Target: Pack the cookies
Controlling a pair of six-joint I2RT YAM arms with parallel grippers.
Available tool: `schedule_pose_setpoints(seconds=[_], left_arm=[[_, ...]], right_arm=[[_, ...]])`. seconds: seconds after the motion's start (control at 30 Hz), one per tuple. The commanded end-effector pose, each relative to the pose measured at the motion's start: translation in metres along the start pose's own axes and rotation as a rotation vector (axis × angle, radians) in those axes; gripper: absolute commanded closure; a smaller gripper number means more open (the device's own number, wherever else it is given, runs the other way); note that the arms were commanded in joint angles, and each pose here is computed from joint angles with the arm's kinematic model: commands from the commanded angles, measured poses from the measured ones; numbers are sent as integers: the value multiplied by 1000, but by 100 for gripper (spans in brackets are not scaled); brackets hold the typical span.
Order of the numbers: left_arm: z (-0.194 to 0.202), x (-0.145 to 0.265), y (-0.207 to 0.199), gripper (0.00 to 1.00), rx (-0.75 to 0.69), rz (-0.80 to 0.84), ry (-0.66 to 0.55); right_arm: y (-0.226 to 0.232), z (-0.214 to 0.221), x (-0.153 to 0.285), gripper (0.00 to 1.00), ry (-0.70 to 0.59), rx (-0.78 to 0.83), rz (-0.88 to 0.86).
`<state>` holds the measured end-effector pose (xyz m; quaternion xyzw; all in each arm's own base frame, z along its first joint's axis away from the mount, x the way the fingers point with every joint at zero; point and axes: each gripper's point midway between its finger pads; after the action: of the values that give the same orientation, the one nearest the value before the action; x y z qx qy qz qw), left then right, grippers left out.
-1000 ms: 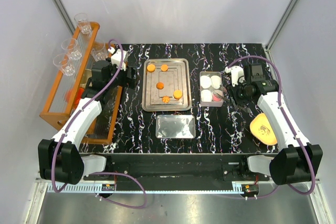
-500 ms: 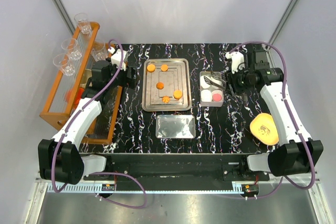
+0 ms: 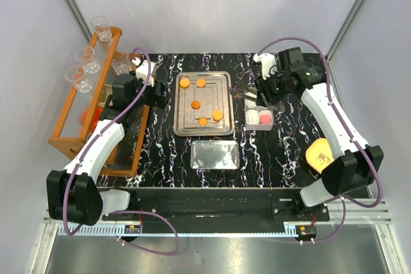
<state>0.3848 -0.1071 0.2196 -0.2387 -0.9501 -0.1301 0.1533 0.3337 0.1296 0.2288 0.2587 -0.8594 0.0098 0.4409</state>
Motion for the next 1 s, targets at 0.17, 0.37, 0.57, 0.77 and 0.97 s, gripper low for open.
schedule_pose_setpoints(seconds=[0.17, 0.37, 0.57, 0.77, 0.97], left_arm=[[-12, -2, 7, 1, -19, -33, -43], [-10, -4, 9, 1, -18, -38, -32], [-6, -4, 9, 1, -25, -43, -21], [-7, -4, 10, 1, -27, -48, -23], [-5, -5, 9, 1, -26, -46, -19]], right_arm=[[34, -45, -44, 55, -14, 95, -26], [47, -56, -78, 56, 14, 129, -52], [54, -46, -87, 57, 47, 150, -73], [53, -25, -86, 56, 81, 158, -64], [48, -3, -91, 55, 108, 148, -56]])
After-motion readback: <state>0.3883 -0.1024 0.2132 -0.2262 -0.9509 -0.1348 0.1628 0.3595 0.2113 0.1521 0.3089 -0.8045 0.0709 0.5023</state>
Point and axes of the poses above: each gripper's point midway between its finger pads, its own x axis back along the fingers, its own y axis along the line the jaws close on, z = x × y, and after that the axes turned 13 degrees about -x, right-handed
